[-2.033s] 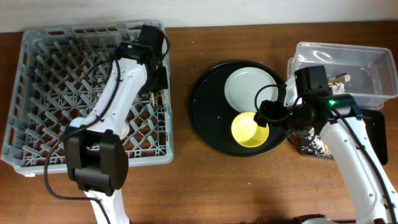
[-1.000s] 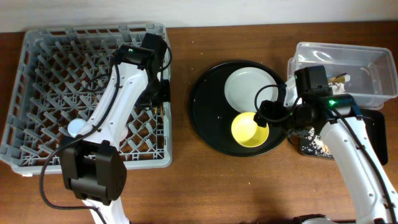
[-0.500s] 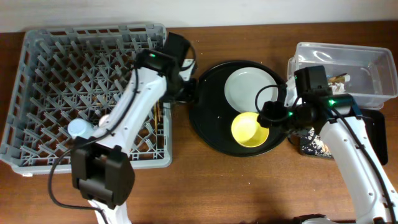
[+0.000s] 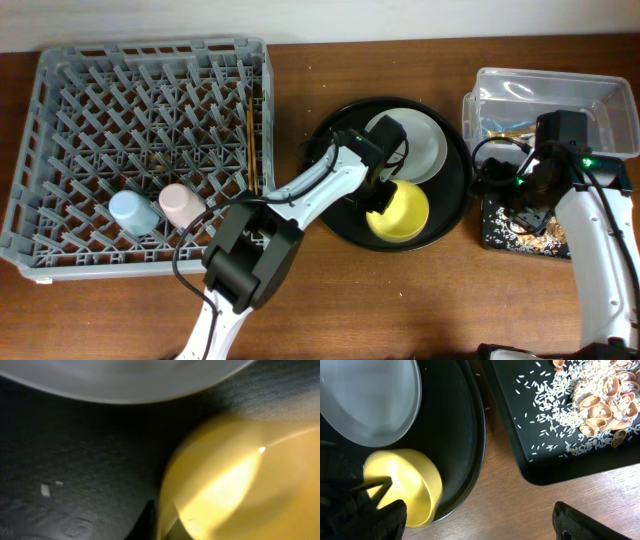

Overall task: Sort waste into correct bins and load items into the dishwasher rack
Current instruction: 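Grasp the yellow bowl rim with left gripper, then move the yellow bowl into the rack's back row with left gripper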

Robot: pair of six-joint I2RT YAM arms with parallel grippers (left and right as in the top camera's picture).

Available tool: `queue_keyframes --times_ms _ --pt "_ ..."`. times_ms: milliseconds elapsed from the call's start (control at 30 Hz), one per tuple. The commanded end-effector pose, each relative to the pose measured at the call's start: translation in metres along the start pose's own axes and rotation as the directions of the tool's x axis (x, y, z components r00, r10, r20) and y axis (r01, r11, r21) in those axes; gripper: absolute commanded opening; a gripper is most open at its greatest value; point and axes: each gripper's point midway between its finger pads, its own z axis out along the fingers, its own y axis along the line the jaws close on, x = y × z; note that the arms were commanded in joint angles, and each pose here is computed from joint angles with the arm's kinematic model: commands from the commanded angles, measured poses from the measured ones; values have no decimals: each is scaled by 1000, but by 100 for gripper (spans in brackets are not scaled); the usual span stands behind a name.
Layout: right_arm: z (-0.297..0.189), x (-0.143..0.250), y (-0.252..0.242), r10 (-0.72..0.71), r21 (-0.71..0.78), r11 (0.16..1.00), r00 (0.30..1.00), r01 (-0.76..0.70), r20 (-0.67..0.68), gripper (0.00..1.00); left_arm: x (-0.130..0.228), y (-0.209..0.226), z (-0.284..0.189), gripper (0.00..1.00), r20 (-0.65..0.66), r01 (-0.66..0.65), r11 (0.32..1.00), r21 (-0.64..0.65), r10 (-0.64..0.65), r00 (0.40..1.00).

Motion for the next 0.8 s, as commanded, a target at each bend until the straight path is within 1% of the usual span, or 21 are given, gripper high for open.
queue_keyframes --times_ms 0,33,67,100,133,167,200,233,267,333,367,400,433,500,567,600,700,733,767 --pt "4 3 -2 -27 2 1000 1000 27 -15 94 -5 13 -40 0 16 74 997 -18 -74 997" --pt "4 3 -2 -27 1 1000 1000 27 -15 94 -5 24 -75 0 37 104 994 -33 -103 994" --pt "4 3 -2 -27 1 1000 1000 27 -15 94 -2 51 -115 0 72 158 981 -110 -150 986" --pt "4 3 -2 -26 1 1000 1000 26 -15 94 5 82 -146 0 108 212 954 -213 -193 975" --pt "4 3 -2 -26 1 1000 1000 26 -15 94 16 122 -179 0 164 293 885 -362 -249 955" --pt "4 3 -2 -27 1 1000 1000 27 -15 94 40 183 -233 0 269 413 711 -569 -313 911" --pt "4 3 -2 -27 1 1000 1000 27 -15 94 55 212 -261 0 317 456 597 -660 -330 889" --pt "4 3 -2 -26 1 1000 1000 26 -15 94 78 255 -298 0 367 492 418 -764 -346 864" --pt "4 3 -2 -26 1 1000 1000 26 -15 94 100 293 -323 0 404 509 252 -823 -371 836" --pt "4 3 -2 -26 1 1000 1000 26 -15 94 122 325 -338 0 436 517 114 -849 -403 805" --pt "4 3 -2 -26 0 1000 1000 26 -14 94 133 340 -344 0 490 545 16 -838 -417 766" --pt "4 2 -2 -26 -1 1000 1000 26 -12 94 142 353 -347 0 512 541 -58 -839 -419 750" --pt "4 2 -2 -27 0 1000 1000 27 -13 94 148 363 -348 0 521 527 -111 -843 -417 745" --pt "4 3 -2 -27 1 1000 1000 27 -15 95 162 389 -343 0 535 505 -195 -841 -433 725" --pt "4 3 -2 -26 1 1000 1000 26 -15 94 169 406 -331 0 549 511 -216 -832 -452 703" --pt "4 3 -2 -26 0 1000 1000 26 -14 95 171 413 -320 0 543 506 -215 -835 -464 700" --pt "4 1 -1 -27 -2 1000 1000 27 -9 94 168 421 -292 0 500 473 -189 -860 -490 714" --pt "4 1 -1 -27 -2 1000 1000 27 -7 95 166 425 -275 0 479 475 -151 -867 -512 713" --pt "4 1 -1 -27 -2 1000 1000 27 -8 94 163 426 -254 0 449 476 -98 -874 -538 714"
